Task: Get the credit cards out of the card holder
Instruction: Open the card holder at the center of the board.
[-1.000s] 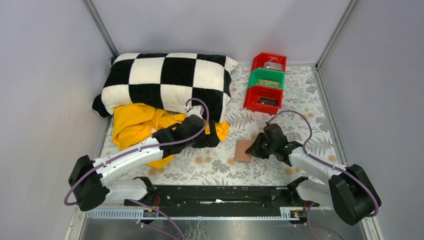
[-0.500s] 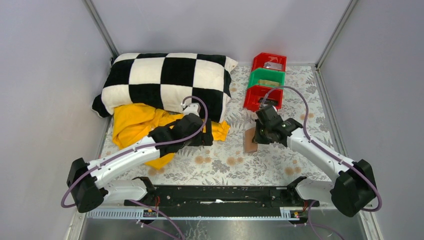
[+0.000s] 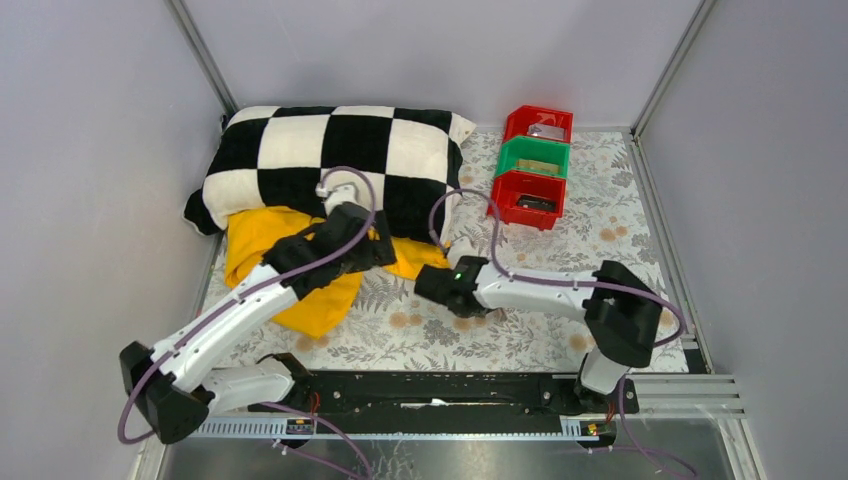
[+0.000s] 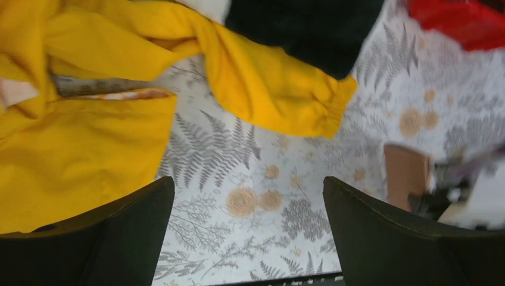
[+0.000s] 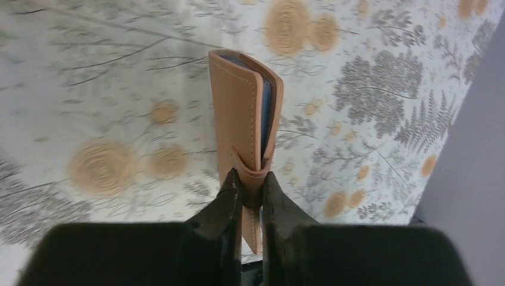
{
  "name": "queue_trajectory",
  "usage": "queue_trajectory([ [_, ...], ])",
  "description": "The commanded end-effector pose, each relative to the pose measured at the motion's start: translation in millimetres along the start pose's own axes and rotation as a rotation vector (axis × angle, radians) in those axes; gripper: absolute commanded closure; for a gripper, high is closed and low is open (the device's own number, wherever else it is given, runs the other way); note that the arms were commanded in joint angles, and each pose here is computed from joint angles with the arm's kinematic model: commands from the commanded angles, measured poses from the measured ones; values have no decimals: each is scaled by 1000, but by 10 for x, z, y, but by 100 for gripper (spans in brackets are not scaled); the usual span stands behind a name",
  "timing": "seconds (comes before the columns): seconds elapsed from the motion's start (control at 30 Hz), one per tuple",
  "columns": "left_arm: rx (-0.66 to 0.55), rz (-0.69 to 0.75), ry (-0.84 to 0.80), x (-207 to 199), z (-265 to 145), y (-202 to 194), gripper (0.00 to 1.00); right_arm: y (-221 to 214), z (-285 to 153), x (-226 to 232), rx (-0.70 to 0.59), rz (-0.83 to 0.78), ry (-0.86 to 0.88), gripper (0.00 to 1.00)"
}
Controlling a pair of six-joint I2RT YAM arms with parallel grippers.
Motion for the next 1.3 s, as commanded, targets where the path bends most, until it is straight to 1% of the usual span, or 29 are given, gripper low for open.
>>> queue_trajectory([
  [0.0, -33, -119, -16, 290, -107, 74, 1, -12, -227, 265, -105, 20, 106, 68],
  [0.03, -28, -127, -25, 324, -109, 80, 1, -47, -247, 335, -83, 23, 170, 58],
  [0.07, -21, -131, -29, 349, -104, 81, 1, -79, -267, 357, -62, 38, 239, 51],
  [0.17, -10, -121, -40, 361, -105, 86, 1, -101, -397, 316, -49, 103, 434, 38],
  [0.23, 6, -107, -58, 341, -83, 80, 1, -80, -480, 201, -83, 156, 511, 33],
  [0.33, 36, -54, -160, 247, -23, 79, 1, -34, -481, -62, -86, 244, 542, 32],
  [0.47, 49, 22, -238, -56, 44, 30, 1, -33, -260, -422, -13, 384, 596, 32],
  [0.6, 125, 47, -382, -400, 243, -149, 2, -132, -125, -510, 65, 425, 661, 31],
  [0.67, 168, 71, -414, -622, 317, -281, 4, -189, -72, -471, 114, 433, 687, 31],
  [0.77, 229, 44, -403, -864, 429, -436, 8, -248, 67, -406, 172, 450, 738, 31],
  [0.83, 254, 29, -354, -946, 513, -533, 12, -277, 210, -406, 222, 473, 784, 31],
  [0.87, 264, 19, -339, -961, 528, -565, 14, -266, 269, -411, 231, 481, 811, 30],
  [0.9, 270, -8, -325, -963, 536, -586, 18, -253, 312, -413, 240, 482, 835, 29],
  [1.03, 261, -45, -299, -906, 518, -629, 29, -244, 470, -375, 317, 433, 901, 27],
  [1.13, 265, -44, -268, -834, 502, -652, 33, -291, 589, -317, 379, 415, 955, 27],
  [1.27, 266, -55, -256, -739, 476, -662, 33, -424, 745, -254, 439, 417, 971, 30],
])
Point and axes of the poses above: each gripper's point midway between its finger pads, its own z axis out along the fingers, its own x axis along the line the jaws close on, y = z × x, the point moved 10 cm from there along -z, back along the fingers, and after that the axes turned 15 degrees about z, right-handed, at the moved point
